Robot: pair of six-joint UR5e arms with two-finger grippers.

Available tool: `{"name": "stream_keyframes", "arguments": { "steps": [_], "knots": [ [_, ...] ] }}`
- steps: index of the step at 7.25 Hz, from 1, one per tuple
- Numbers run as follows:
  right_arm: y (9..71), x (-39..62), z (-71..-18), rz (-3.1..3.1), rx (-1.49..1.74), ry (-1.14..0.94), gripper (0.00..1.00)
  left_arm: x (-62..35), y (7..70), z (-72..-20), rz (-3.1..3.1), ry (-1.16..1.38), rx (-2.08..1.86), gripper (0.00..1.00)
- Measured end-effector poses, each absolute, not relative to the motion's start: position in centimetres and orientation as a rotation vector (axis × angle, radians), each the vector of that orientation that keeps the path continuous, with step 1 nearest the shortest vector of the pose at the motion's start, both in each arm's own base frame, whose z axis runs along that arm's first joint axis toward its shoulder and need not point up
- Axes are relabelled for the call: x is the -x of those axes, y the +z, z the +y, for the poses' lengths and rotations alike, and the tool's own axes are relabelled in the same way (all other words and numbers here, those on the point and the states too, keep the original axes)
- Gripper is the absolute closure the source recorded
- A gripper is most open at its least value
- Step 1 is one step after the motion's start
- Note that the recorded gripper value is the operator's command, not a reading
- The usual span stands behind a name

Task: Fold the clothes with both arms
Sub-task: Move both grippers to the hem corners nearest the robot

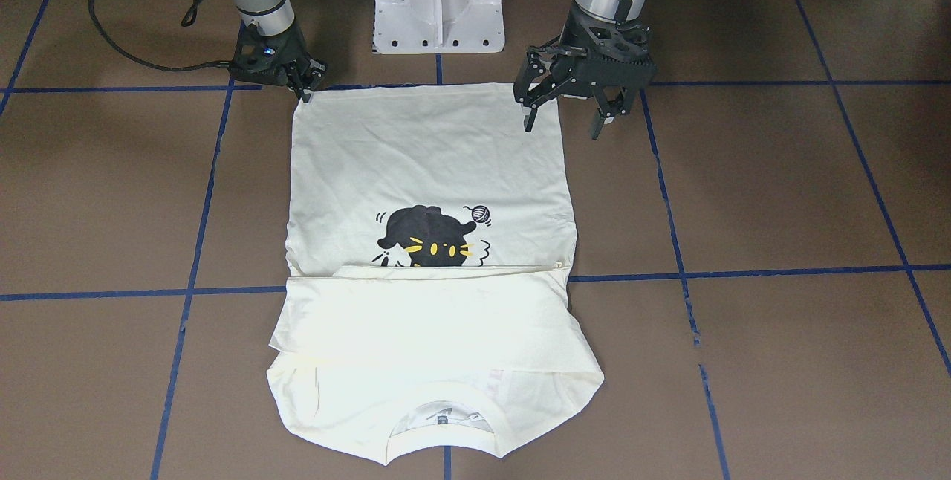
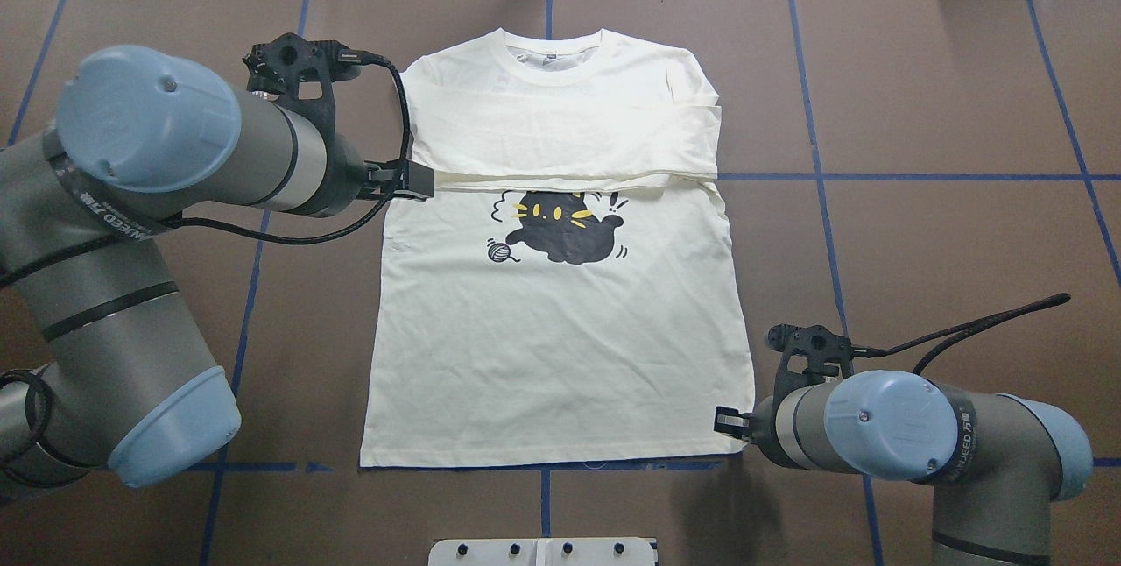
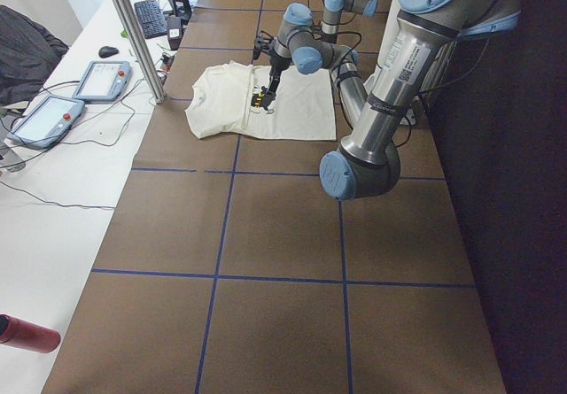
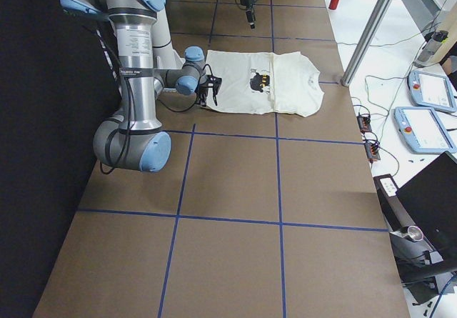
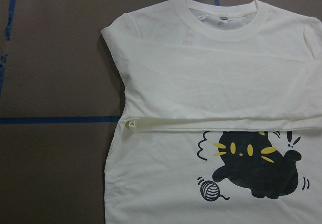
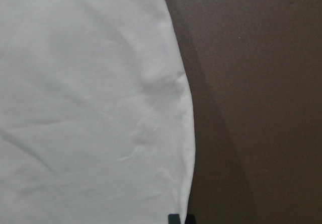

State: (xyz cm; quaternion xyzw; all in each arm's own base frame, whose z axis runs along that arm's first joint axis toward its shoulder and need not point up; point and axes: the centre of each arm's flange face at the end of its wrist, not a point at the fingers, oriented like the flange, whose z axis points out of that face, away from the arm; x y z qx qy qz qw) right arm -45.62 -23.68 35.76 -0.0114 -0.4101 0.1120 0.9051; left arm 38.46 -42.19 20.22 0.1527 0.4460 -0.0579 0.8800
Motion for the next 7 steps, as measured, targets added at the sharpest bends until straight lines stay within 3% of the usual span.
{"name": "stream_keyframes", "arguments": {
  "steps": [2,4,7],
  "knots": [
    [33.9,44.7,-23.9,-0.888,0.016,0.236,1.00,-39.2,25.0,-40.0,0.943,-0.191,-0.237,0.00],
    [32.7,44.1,-24.1,-0.918,0.012,0.237,1.00,-43.4,27.5,-34.5,0.944,-0.252,-0.083,0.00],
    [31.9,43.8,-24.4,-0.938,0.005,0.243,1.00,-49.3,30.5,-25.9,0.879,-0.315,0.066,0.09]
  ]
}}
